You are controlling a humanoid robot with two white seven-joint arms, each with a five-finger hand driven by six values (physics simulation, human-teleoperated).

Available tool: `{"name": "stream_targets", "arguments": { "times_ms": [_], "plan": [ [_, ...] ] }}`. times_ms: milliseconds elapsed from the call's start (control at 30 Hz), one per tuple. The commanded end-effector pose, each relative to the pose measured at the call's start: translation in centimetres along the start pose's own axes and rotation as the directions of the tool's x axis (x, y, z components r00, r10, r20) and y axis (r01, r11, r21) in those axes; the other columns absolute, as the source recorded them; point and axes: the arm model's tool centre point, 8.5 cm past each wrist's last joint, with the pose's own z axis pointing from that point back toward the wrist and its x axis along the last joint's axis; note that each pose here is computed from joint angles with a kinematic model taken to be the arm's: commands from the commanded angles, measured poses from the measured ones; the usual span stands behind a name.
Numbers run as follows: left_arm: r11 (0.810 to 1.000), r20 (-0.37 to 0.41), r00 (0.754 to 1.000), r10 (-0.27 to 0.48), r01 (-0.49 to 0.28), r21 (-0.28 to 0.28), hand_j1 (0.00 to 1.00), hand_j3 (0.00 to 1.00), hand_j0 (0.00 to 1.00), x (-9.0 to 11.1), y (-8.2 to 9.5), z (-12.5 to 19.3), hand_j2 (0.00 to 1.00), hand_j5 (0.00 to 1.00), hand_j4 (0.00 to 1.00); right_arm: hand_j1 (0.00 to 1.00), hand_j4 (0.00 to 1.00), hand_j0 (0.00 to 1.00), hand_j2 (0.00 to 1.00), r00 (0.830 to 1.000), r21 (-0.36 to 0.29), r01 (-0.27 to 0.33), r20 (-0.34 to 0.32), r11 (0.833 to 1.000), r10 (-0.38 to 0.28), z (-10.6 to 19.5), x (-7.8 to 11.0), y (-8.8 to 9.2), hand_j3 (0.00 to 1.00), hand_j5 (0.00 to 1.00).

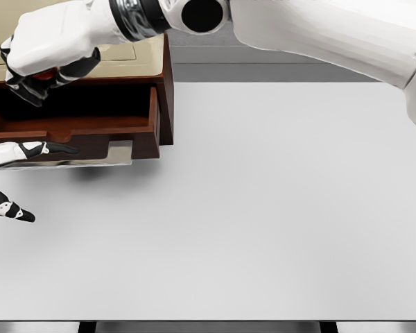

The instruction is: Open the cabinet drawer with left arm, and place a switch into the drawer with right arm

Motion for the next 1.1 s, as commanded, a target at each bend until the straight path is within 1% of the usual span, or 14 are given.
{"name": "stream_targets", "arguments": {
  "times_ms": [0,100,167,200,233,400,533,567,633,800,867,900,967,1067],
  "plan": [
    [1.000,-0.001,1.000,0.000,0.000,0.003,1.00,1.00,1.00,0.1,0.2,0.1,1.00,1.00,1.00,0.42,0.42,0.42,0.42,1.000,-0.008,0.003,0.002,1.000,-0.003,-1.3,0.1,-0.5,0.42,0.42],
    [1.000,-0.011,1.000,-0.005,0.005,-0.009,1.00,1.00,1.00,0.2,0.2,0.4,1.00,1.00,1.00,0.42,0.42,0.42,0.42,0.999,-0.012,0.009,-0.041,1.000,-0.010,-1.0,-1.2,-0.7,0.42,0.42],
    [1.000,-0.014,1.000,-0.010,0.010,-0.009,1.00,1.00,1.00,0.3,0.3,0.5,1.00,1.00,1.00,0.42,0.42,0.42,0.42,0.994,-0.028,0.019,-0.103,0.999,-0.022,0.1,-3.0,-0.9,0.42,0.42],
    [1.000,-0.011,1.000,-0.020,0.020,0.000,1.00,1.00,1.00,0.5,0.8,0.6,1.00,1.00,1.00,0.42,0.42,0.42,0.42,0.991,-0.036,0.023,-0.130,0.999,-0.027,0.7,-3.7,-0.9,0.42,0.42],
    [1.000,-0.012,1.000,-0.023,0.023,0.003,1.00,1.00,1.00,0.5,0.9,0.6,1.00,1.00,1.00,0.42,0.42,0.42,0.42,0.990,-0.037,0.026,-0.140,0.999,-0.031,0.9,-4.0,-0.8,0.42,0.42],
    [1.000,-0.011,1.000,-0.025,0.025,0.003,1.00,1.00,1.00,0.6,0.9,0.6,1.00,1.00,1.00,0.42,0.42,0.42,0.42,0.992,-0.034,0.028,-0.125,0.999,-0.032,0.5,-3.6,-0.6,0.42,0.42],
    [1.000,-0.011,1.000,-0.023,0.023,-0.004,1.00,1.00,1.00,0.5,0.8,0.5,1.00,1.00,1.00,0.42,0.42,0.42,0.42,0.998,-0.026,0.020,-0.064,0.999,-0.022,-0.6,-1.9,-0.5,0.42,0.42],
    [1.000,-0.009,1.000,-0.022,0.022,-0.007,1.00,1.00,1.00,0.6,0.7,0.5,1.00,1.00,1.00,0.42,0.42,0.42,0.42,0.998,-0.024,0.020,-0.063,1.000,-0.021,-0.7,-1.9,-0.5,0.42,0.42],
    [0.999,0.014,1.000,-0.026,0.027,-0.045,1.00,1.00,1.00,0.8,0.3,0.0,1.00,1.00,1.00,0.42,0.42,0.42,0.42,0.999,-0.021,0.016,-0.040,1.000,-0.017,-1.1,-1.2,-0.5,0.42,0.42],
    [0.998,0.017,0.999,-0.033,0.034,-0.047,1.00,1.00,1.00,1.0,0.4,0.0,1.00,1.00,1.00,0.42,0.42,0.42,0.42,0.999,-0.015,0.013,-0.041,1.000,-0.014,-1.1,-1.3,-0.4,0.42,0.42],
    [0.998,0.020,0.999,-0.042,0.042,-0.039,1.00,1.00,1.00,1.2,0.8,0.0,1.00,1.00,1.00,0.42,0.42,0.42,0.42,0.999,-0.016,0.015,-0.046,1.000,-0.016,-1.0,-1.4,-0.4,0.42,0.42],
    [0.998,0.021,0.999,-0.049,0.050,-0.034,1.00,1.00,1.00,1.3,1.1,0.1,1.00,1.00,1.00,0.42,0.42,0.42,0.42,0.998,-0.017,0.018,-0.054,1.000,-0.019,-0.8,-1.6,-0.3,0.42,0.42],
    [0.998,0.021,0.999,-0.049,0.050,-0.034,1.00,1.00,1.00,1.3,1.1,0.1,1.00,1.00,1.00,0.42,0.42,0.42,0.42,0.996,0.007,0.029,-0.083,1.000,-0.028,-0.3,-2.5,-0.1,0.42,0.42],
    [0.998,0.021,0.999,-0.049,0.050,-0.034,1.00,1.00,1.00,1.3,1.1,0.1,1.00,1.00,1.00,0.42,0.42,0.42,0.42,0.996,0.012,0.029,-0.083,0.999,-0.028,-0.3,-2.5,-0.1,0.42,0.42]
  ]
}}
